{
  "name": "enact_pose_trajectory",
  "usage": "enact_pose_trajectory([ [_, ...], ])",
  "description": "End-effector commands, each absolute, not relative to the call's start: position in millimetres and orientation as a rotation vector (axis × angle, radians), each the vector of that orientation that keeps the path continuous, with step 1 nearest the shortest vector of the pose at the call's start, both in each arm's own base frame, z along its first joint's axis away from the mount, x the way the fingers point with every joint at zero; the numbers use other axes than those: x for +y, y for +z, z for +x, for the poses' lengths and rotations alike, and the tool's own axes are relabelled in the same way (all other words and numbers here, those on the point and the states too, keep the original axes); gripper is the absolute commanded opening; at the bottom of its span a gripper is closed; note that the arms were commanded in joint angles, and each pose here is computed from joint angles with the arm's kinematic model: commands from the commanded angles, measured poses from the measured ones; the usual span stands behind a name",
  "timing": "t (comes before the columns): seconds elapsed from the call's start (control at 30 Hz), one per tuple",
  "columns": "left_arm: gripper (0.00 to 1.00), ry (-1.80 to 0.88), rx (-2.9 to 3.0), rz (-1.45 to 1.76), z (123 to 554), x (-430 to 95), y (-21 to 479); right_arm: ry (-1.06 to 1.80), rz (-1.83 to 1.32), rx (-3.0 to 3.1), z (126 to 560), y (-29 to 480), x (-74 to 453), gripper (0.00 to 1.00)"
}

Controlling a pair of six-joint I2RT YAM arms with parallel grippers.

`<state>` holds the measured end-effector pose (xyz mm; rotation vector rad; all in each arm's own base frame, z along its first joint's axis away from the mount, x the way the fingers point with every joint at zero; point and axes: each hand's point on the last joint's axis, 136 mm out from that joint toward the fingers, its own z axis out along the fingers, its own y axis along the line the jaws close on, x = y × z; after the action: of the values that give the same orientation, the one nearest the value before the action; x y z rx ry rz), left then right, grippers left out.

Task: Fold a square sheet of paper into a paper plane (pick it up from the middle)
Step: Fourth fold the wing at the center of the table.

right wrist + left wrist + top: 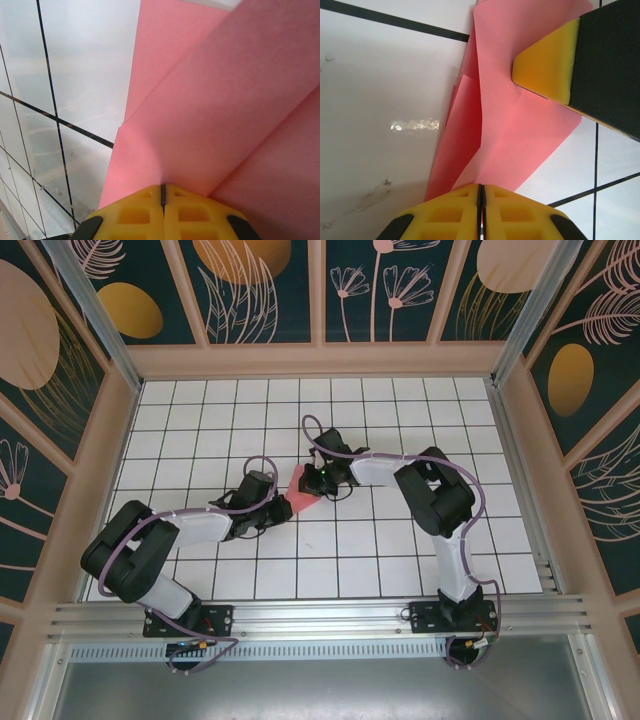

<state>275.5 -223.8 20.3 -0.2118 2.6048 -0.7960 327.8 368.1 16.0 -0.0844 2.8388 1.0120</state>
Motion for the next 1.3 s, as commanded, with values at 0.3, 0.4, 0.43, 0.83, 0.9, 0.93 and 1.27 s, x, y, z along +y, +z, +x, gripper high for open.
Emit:
enact_pose_trajectory([
  [0.3,0.15,-0.868,2.571,-0.176,277.0,-233.3,34.2,0.690,0.050,2.991,319.2,-48.0,323.5,0.07],
  [0.4,0.16,-0.904,2.510,-0.164,283.4,-237.4,50.4,0.691,0.053,2.991,319.0,-48.2,323.5,0.07],
  [0.43,0.16,-0.909,2.492,-0.164,285.7,-237.8,54.8,0.690,0.053,2.992,318.8,-48.9,323.5,0.07],
  [0.83,0.12,-0.811,2.545,-0.210,287.3,-227.1,32.4,0.691,0.051,2.993,317.3,-49.7,322.4,0.07],
  [0.9,0.12,-0.792,2.559,-0.219,285.6,-224.2,27.7,0.693,0.053,2.994,316.9,-50.1,322.5,0.07],
  [0.93,0.12,-0.787,2.562,-0.220,285.4,-223.5,26.4,0.694,0.052,2.994,316.9,-49.9,322.6,0.07],
  [1.27,0.11,-0.771,2.596,-0.237,280.1,-220.3,14.7,0.692,0.052,2.993,316.6,-50.2,322.1,0.07],
])
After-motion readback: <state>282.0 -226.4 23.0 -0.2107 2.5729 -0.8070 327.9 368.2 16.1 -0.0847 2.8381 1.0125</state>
